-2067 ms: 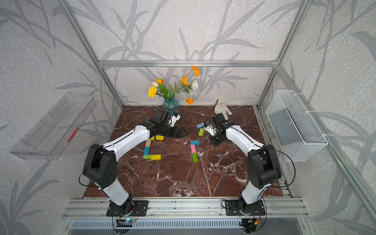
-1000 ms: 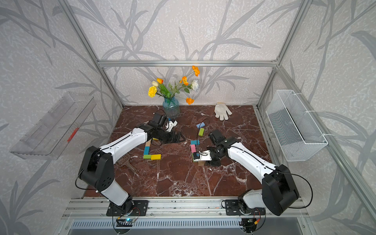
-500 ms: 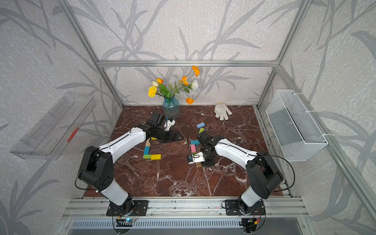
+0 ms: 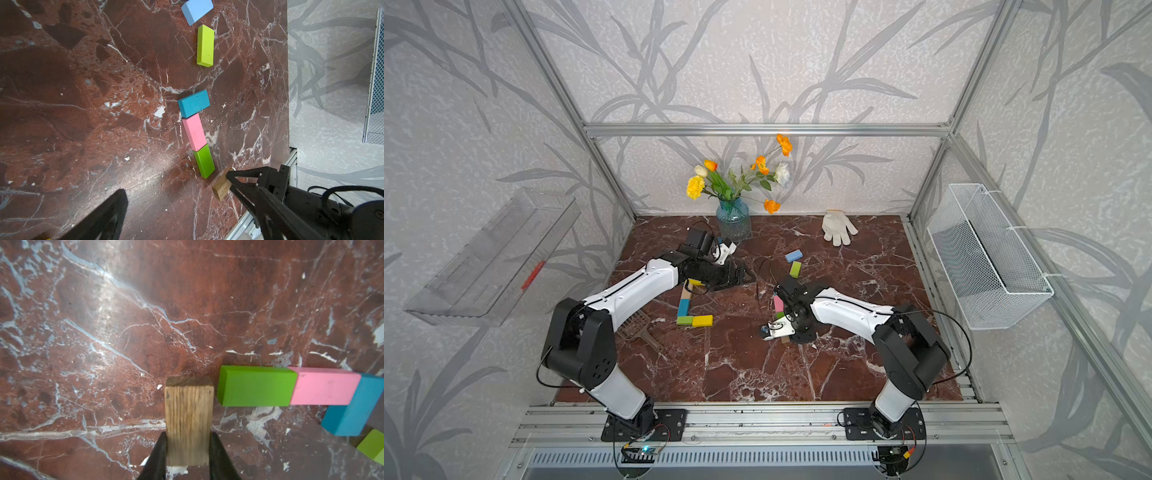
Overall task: Assemble the letter c with building blocks
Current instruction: Assemble the building block at the center of the board.
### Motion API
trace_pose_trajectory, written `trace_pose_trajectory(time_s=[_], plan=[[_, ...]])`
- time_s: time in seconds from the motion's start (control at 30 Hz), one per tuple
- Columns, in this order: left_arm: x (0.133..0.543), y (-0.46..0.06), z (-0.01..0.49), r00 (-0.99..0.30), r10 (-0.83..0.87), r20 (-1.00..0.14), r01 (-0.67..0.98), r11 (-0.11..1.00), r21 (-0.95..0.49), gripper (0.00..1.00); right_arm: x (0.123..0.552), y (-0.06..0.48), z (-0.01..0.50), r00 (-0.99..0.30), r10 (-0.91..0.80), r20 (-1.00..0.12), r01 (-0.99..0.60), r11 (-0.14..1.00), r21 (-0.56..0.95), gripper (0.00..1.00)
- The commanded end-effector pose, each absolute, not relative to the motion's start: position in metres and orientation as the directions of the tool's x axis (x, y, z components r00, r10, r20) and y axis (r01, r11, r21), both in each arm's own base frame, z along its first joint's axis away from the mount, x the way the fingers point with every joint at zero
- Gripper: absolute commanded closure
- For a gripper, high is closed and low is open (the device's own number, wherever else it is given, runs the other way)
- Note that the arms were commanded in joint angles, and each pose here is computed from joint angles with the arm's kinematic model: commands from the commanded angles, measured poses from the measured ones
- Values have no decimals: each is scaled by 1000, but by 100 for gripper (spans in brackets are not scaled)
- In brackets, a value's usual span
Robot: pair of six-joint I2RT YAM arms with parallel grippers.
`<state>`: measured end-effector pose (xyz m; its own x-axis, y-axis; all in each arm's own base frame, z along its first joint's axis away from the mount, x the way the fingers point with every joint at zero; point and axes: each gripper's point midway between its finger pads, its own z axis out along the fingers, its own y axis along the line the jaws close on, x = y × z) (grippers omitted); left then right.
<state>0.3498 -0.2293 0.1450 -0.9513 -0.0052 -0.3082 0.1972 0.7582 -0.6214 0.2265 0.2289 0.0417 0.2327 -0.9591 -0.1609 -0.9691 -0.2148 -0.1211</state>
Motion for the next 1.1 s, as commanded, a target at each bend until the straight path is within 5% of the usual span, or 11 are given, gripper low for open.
trace_pose_trajectory(time_s=[0.0,1.07], plan=[[347,-229,140,-957,-6,-288,185,753,-631,4,225,228,36,210,-968,-135,-975,-197,-105,100],[349,-231,146,-953,-15,-303,195,734,-651,5,234,236,35,126,-982,-142,-986,-108,-127,97]])
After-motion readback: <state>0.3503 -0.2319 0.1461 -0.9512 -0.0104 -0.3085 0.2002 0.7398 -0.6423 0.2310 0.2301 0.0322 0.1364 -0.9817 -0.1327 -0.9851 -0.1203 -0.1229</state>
